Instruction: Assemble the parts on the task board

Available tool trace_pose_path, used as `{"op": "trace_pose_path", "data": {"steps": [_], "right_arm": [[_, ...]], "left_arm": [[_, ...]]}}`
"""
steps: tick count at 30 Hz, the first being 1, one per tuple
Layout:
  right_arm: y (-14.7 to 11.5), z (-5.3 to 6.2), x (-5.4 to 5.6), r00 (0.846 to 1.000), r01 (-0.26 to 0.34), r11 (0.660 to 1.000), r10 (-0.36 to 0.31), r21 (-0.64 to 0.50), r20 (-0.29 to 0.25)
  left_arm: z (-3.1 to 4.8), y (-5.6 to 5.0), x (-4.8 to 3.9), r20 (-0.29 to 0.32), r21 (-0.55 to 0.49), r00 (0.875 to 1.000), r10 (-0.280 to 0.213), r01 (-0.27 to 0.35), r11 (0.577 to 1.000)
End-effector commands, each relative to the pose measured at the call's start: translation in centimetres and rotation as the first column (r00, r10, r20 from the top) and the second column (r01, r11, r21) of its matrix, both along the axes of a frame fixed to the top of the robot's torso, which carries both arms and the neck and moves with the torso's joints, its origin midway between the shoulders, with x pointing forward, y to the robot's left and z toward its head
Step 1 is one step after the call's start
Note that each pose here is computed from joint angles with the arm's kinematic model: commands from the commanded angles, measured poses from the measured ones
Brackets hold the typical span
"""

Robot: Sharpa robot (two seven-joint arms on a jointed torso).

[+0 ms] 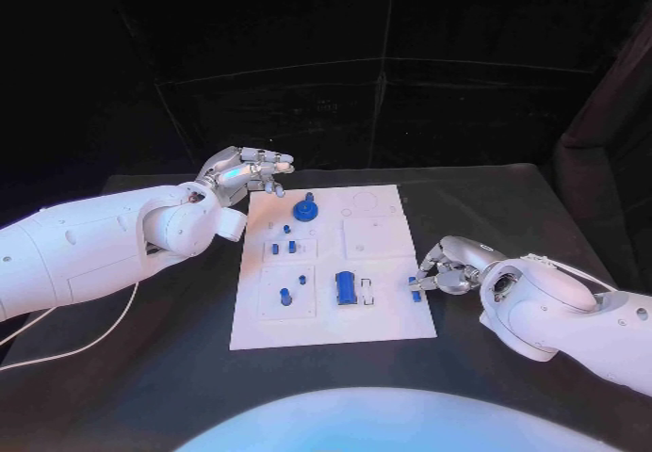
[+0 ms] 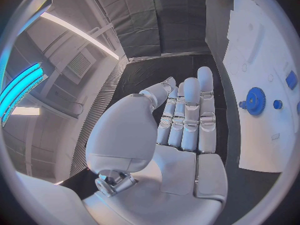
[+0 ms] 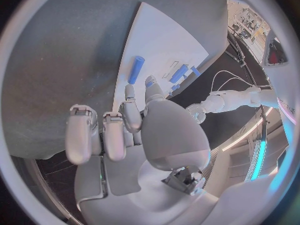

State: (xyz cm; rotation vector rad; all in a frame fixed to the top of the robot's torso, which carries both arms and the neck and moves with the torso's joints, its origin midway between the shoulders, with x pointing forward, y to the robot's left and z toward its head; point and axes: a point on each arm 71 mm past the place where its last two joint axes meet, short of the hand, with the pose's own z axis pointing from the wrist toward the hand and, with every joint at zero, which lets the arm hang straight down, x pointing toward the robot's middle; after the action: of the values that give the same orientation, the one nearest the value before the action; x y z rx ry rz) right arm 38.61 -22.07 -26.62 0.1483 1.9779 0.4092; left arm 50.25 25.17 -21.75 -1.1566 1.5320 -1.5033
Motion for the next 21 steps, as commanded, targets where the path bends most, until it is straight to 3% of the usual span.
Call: {"op": "trace_pose_path", "data": {"steps": [1,21], "right_arm": [[0.1,-0.2,0.1,1.0,-0.013,0.998,0.013,-0.066,-0.011],[1.7,-1.0,0.4,0.997,-0.081,0.982,0.076,-0.172,-0.034]], "left_arm": [[0.18,-0.1,0.0,0.009,-0.012,1.0,-0.009,0.009,1.0],[0.12,0.0,-0.02,0.003,-0.011,1.0,-0.012,0.012,1.0]]}}
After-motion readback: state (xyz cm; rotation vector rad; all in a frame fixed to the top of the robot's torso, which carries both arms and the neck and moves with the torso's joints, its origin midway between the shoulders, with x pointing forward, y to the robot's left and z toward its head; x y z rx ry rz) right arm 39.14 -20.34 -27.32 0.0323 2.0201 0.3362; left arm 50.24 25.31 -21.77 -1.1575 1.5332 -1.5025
